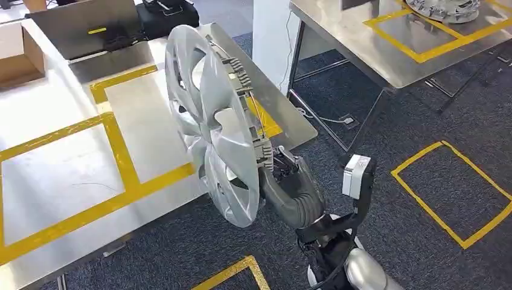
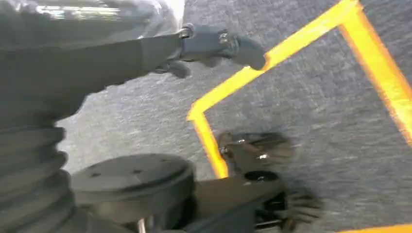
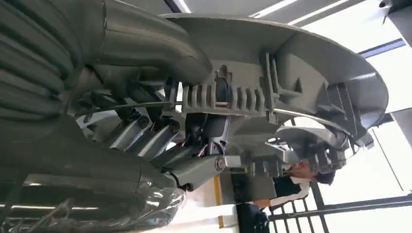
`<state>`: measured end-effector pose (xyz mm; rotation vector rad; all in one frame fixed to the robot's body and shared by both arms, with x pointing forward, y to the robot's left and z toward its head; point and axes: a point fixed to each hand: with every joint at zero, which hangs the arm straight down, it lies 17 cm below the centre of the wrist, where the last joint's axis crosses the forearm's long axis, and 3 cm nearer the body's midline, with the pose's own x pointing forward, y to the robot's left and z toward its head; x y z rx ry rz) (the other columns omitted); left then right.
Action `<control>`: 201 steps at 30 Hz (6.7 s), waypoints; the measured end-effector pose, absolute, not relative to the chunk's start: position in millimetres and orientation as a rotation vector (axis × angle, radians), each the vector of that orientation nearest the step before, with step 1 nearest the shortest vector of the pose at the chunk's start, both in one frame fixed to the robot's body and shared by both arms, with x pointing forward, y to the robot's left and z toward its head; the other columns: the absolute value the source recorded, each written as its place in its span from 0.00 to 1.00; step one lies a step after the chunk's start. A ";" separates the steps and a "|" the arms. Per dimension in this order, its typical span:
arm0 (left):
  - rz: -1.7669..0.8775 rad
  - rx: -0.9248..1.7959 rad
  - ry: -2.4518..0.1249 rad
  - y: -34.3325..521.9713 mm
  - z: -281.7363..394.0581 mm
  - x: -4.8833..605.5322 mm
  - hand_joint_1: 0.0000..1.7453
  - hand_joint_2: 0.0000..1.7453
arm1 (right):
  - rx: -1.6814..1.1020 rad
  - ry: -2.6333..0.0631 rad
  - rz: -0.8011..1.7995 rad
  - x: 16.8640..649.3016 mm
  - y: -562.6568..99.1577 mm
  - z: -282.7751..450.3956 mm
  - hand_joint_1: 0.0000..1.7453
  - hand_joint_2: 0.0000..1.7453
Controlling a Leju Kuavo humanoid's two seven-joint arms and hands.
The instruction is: Take the parts from the cabinet and place them on the table.
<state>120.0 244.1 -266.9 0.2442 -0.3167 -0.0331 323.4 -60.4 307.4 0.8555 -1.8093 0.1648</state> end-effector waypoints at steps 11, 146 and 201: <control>-0.033 0.246 -0.309 245.2 -267.9 115.3 0.00 1.00 | 0.841 -1.798 0.156 327.2 -62.1 300.7 1.00 1.00; -0.281 0.233 -0.502 204.5 -254.2 135.6 0.00 0.00 | -0.455 -1.970 0.925 420.4 -24.2 256.7 0.00 0.00; -0.166 0.252 -0.556 214.6 -248.5 150.0 0.00 0.00 | 0.898 -2.394 0.193 256.0 -93.1 449.2 0.00 0.00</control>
